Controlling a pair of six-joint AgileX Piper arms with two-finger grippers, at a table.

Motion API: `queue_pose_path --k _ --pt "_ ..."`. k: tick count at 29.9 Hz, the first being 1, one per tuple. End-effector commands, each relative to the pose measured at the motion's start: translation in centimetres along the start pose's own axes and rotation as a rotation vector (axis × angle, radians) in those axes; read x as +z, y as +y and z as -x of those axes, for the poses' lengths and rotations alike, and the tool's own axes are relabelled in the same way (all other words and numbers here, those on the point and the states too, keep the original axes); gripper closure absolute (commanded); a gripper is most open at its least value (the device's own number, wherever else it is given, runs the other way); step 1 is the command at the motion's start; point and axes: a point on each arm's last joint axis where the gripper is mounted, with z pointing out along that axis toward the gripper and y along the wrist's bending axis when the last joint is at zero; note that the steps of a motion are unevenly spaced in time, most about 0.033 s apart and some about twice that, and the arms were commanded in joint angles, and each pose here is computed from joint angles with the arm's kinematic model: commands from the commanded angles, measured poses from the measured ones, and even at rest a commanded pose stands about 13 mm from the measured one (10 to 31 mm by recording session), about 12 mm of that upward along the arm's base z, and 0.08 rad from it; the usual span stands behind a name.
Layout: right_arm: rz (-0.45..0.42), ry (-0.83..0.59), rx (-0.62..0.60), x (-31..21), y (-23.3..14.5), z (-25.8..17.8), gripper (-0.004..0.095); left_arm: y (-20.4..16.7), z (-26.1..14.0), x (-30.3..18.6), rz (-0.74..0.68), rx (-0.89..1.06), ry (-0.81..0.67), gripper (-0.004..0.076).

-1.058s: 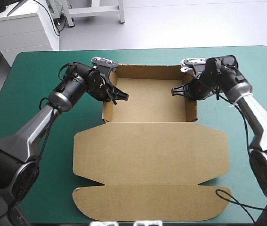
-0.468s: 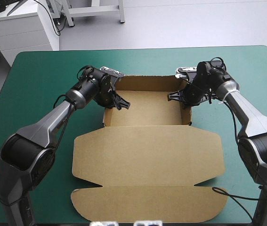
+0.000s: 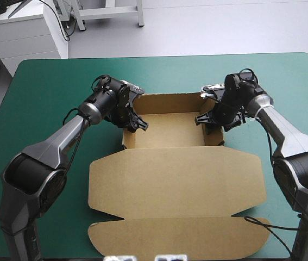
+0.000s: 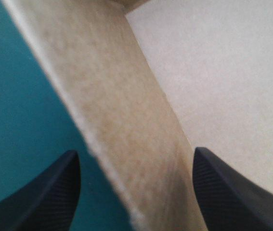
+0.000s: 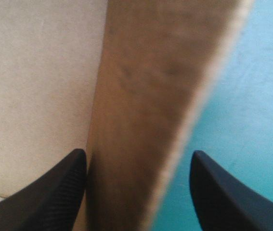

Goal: Fold the box

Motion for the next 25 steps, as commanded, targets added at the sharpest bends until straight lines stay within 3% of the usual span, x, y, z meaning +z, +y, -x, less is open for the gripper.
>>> queue_pose_path --k 1,8,12,22,25 --pt "-0.023 -0.156 -0.039 -5.6 0.2 -0.3 0.0231 0.8 0.4 -6.7 0.012 -0.01 -0.189 0.0236" --pt "-0.063 -0.277 -0.066 -11.4 0.4 -1.9 0.0233 1.7 -0.7 -12.7 0.053 -0.009 -0.313 0.0239" --pt "-0.065 -0.344 -0.078 -14.0 0.7 -3.1 0.0233 2.1 -2.6 -16.0 0.074 0.027 -0.331 0.0302" --pt "-0.051 -0.352 -0.078 -15.1 0.9 -3.9 0.0233 2.7 -8.6 -23.2 0.095 0.088 -0.449 0.0704" --pt "-0.049 -0.359 -0.078 -15.2 0.9 -3.8 0.0233 2.8 -10.8 -24.3 0.101 0.111 -0.467 0.0731"
